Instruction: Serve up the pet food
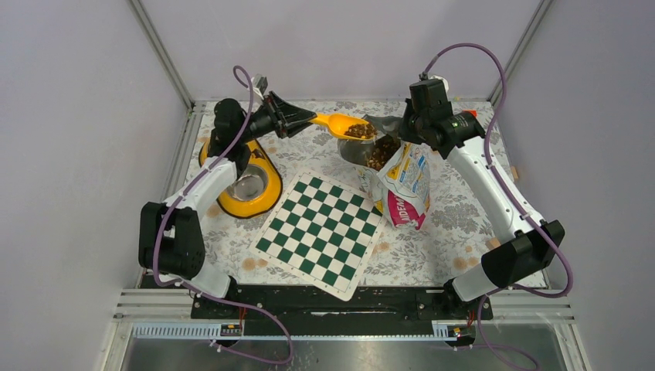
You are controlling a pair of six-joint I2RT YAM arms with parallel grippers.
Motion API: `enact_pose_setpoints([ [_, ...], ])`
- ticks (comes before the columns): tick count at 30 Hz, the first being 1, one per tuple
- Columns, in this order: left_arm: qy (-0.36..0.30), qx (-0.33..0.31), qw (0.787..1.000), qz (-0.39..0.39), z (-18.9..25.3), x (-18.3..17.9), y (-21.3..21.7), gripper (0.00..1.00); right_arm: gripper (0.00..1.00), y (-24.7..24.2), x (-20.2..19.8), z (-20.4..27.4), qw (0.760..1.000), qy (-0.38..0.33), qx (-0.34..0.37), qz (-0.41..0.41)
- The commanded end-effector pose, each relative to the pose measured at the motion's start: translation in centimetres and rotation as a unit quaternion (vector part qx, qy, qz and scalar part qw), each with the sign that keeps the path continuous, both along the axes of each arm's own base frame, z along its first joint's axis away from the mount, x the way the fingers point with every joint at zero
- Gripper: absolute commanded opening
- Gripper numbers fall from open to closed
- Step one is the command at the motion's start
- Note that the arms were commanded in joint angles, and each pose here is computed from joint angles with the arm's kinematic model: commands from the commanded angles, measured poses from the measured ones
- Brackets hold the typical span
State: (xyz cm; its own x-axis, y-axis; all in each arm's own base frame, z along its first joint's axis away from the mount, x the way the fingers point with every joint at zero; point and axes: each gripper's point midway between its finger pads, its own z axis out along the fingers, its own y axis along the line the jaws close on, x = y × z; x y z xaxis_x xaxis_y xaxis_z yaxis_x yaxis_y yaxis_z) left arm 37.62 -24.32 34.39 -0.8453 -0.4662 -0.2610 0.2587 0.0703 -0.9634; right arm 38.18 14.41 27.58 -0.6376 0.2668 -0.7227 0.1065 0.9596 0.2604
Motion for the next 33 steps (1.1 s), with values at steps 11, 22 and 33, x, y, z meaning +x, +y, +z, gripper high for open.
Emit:
enact_pose_setpoints([
  [11,-0.108,-0.154,0.981,-0.052,6.1,-4.3,1.6,0.00,0.00,-0.2,1.5,4.8,0.995,-0.086,0.041,-0.021],
  [22,-0.099,-0.135,0.985,0.034,6.0,-1.0,5.0,0.00,0.00,-0.7,1.2,5.0,0.995,-0.089,0.037,-0.028],
  [33,-0.113,-0.139,0.957,0.228,4.2,2.8,16.2,0.00,0.00,-0.9,1.3,4.9,0.995,-0.090,0.034,-0.029],
])
